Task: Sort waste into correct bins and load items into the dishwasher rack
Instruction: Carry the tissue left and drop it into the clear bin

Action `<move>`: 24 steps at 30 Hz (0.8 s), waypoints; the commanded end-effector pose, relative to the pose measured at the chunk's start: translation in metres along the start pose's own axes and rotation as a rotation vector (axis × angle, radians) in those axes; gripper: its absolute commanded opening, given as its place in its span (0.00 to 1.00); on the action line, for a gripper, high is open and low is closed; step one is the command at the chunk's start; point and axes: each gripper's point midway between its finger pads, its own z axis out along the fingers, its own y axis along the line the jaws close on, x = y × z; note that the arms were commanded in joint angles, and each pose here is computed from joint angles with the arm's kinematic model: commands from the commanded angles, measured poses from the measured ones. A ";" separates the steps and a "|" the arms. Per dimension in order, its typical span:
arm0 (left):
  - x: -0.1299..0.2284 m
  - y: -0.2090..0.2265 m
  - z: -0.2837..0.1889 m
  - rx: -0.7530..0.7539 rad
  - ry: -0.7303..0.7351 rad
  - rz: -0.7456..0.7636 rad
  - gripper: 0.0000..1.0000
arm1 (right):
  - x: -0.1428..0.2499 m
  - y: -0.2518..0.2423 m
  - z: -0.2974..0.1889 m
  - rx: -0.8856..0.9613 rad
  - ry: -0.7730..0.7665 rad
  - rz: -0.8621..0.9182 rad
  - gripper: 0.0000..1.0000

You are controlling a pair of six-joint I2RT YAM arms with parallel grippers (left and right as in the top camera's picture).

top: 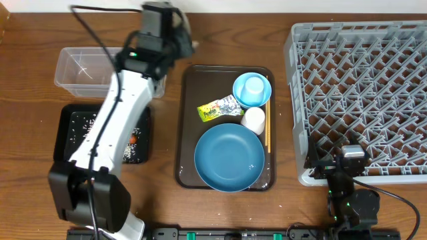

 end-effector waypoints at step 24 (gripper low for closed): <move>-0.016 0.155 0.015 -0.315 0.025 -0.189 0.72 | 0.002 -0.005 0.000 0.022 0.004 -0.009 0.99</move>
